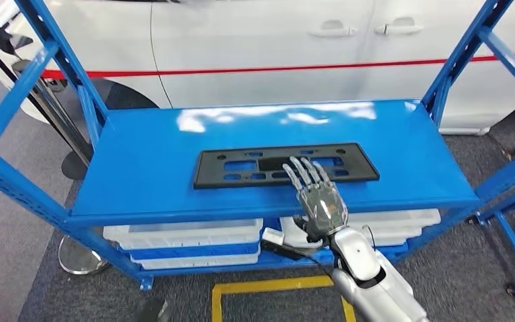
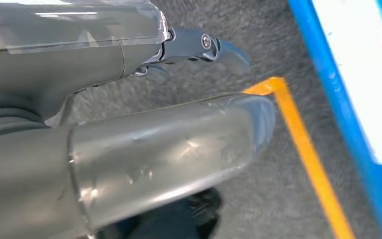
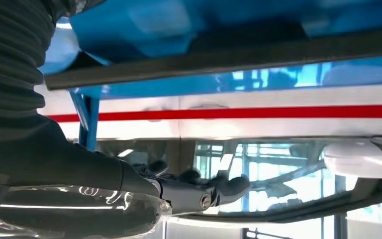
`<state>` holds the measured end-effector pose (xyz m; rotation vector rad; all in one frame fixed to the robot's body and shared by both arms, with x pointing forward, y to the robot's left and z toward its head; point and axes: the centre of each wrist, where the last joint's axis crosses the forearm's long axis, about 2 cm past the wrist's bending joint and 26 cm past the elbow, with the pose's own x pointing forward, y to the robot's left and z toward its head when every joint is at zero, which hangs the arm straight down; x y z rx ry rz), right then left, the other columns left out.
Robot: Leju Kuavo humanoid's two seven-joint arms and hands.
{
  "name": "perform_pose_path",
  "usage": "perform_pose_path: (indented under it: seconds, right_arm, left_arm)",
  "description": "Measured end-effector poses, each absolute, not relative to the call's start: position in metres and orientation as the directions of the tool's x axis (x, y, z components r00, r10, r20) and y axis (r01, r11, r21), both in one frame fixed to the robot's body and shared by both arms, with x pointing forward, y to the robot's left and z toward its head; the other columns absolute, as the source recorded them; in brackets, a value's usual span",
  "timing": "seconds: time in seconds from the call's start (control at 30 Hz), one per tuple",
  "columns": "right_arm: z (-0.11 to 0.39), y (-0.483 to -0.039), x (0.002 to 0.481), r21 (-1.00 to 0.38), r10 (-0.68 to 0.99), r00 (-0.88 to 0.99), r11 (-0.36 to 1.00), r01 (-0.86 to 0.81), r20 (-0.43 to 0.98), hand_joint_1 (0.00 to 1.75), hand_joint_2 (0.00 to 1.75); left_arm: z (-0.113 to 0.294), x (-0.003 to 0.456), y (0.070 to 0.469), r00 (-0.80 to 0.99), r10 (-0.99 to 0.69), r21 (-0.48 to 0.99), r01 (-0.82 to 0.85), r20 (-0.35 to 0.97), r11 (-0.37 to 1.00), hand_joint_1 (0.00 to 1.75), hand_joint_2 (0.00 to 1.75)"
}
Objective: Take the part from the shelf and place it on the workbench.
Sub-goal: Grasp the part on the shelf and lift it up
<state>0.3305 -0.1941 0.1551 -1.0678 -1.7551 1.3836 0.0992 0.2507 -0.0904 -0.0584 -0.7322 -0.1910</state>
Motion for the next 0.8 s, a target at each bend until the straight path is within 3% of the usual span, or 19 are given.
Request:
perform_pose_path:
  seconds: [0.8]
  right_arm:
    - [0.1457, -0.1863, 0.3209, -0.978, 0.842, -0.540, 0.096, 0.185, -0.020, 0.00, 1.75]
  left_arm:
    - [-0.0884, 0.1070, 0.2437, 0.723, -0.139, 0.020, 0.171, 0.677, 0.985, 0.00, 0.00]
